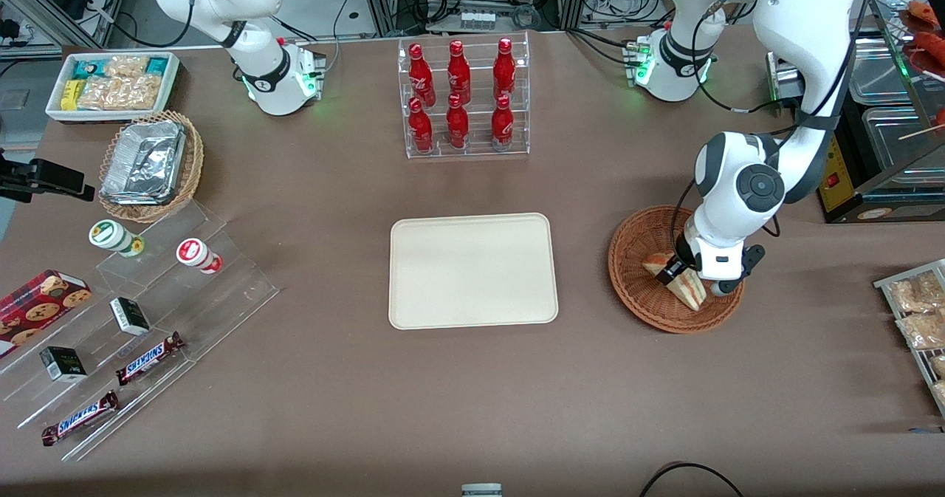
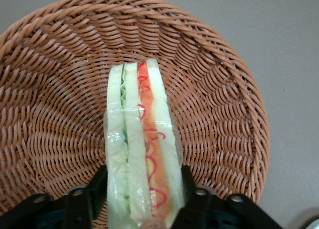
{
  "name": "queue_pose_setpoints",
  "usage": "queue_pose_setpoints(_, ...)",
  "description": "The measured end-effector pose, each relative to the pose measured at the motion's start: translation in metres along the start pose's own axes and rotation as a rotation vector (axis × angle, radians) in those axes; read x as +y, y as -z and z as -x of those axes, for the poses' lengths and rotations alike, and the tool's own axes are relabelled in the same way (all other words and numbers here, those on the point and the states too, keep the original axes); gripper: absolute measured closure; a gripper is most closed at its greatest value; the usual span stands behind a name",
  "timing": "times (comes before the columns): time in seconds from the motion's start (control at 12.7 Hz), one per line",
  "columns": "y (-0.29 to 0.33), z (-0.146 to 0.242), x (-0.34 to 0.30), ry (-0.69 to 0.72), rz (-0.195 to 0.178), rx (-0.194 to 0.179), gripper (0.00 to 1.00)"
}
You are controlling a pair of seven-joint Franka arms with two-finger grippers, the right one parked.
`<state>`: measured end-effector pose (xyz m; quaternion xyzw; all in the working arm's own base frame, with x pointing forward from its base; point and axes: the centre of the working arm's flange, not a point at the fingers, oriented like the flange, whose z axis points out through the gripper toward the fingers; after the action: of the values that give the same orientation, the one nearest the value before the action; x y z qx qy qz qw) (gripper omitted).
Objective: Place sandwich from basket to tray
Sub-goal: 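Lower the left gripper and grasp the wrapped sandwich upright, then lift the sandwich and carry it over the cream tray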
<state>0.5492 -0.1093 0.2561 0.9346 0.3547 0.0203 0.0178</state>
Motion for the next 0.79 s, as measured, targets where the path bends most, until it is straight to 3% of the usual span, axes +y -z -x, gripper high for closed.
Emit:
queue_pose_setpoints(0.16, 0.023, -0.004, 0.005, -0.034, -0.025, 0.020, 0.61)
queue_pose_setpoints(0.39, 0.109, -0.002, 0.034, -0.075, -0.090, 0.014, 0.70)
queue_pose_setpoints(0.55, 0.166, 0.028, 0.077, -0.147, -0.090, 0.021, 0.82)
queue_pose_setpoints(0.79, 0.177, 0.106, 0.143, -0.291, -0.075, 0.016, 0.84)
